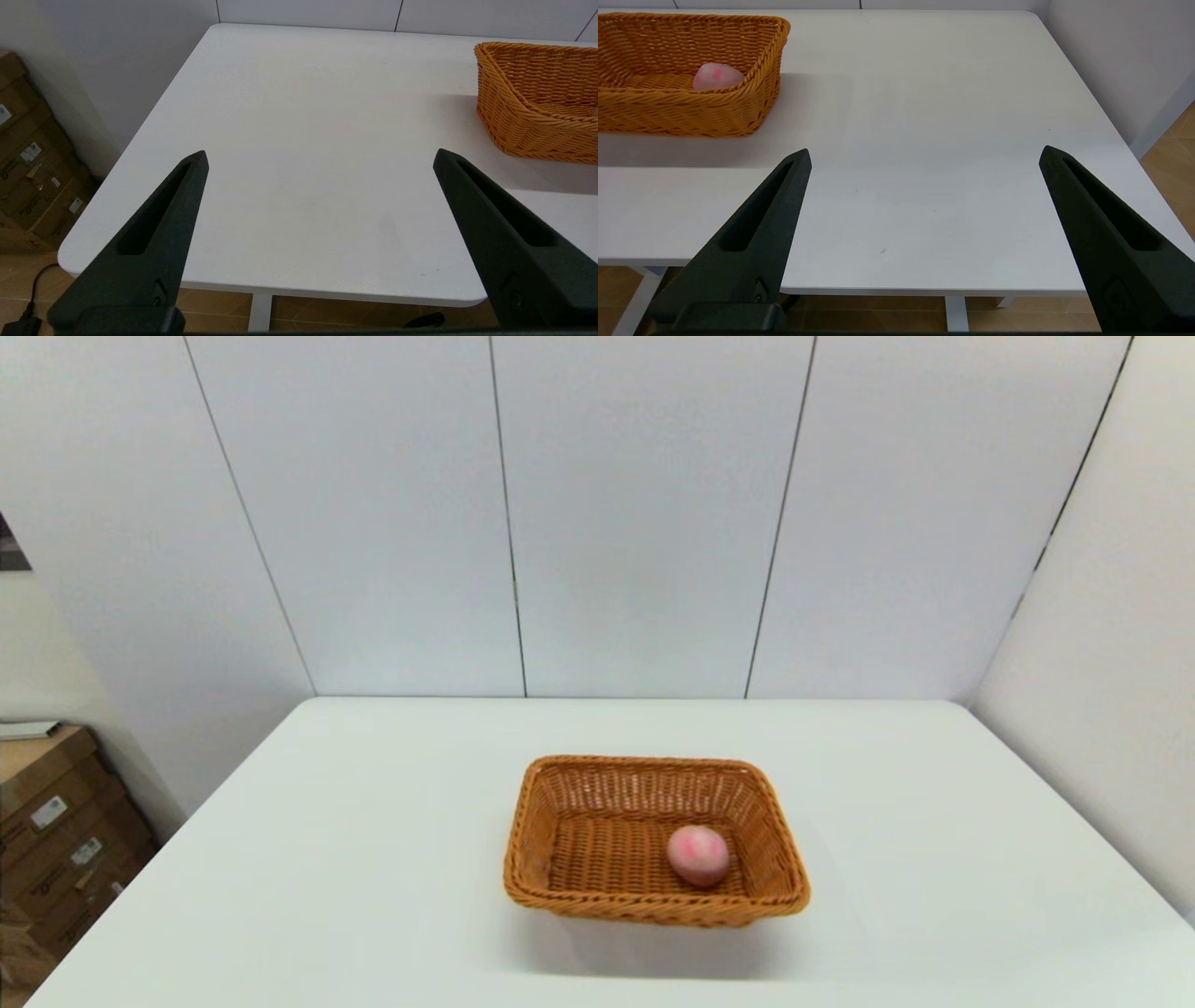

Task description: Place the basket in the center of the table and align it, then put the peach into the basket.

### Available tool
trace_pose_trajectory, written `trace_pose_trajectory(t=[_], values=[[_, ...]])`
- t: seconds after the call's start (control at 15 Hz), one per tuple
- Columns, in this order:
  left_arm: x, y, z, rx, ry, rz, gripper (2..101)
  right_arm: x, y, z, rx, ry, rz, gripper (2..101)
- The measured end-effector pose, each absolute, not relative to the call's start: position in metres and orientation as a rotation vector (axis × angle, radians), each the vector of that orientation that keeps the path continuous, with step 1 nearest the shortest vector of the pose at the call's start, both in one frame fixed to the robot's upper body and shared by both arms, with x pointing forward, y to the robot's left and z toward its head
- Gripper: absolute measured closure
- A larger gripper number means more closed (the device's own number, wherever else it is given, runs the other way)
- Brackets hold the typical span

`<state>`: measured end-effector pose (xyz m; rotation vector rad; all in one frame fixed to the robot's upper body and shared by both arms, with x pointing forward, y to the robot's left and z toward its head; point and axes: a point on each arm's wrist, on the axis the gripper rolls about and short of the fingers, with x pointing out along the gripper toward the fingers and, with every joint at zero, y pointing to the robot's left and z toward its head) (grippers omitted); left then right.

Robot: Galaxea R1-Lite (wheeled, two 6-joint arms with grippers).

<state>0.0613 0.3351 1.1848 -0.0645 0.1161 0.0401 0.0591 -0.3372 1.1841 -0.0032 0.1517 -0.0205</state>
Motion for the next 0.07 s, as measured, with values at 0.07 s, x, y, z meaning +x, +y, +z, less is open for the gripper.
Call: trace_pose_trajectory(t=[0.07], values=[[0.0613, 0.335, 1.1848, -0.064, 0.116, 0.04, 5.4, 0.0591, -0.3372, 1.1843, -0.003, 0.151, -0.021, 5.2]])
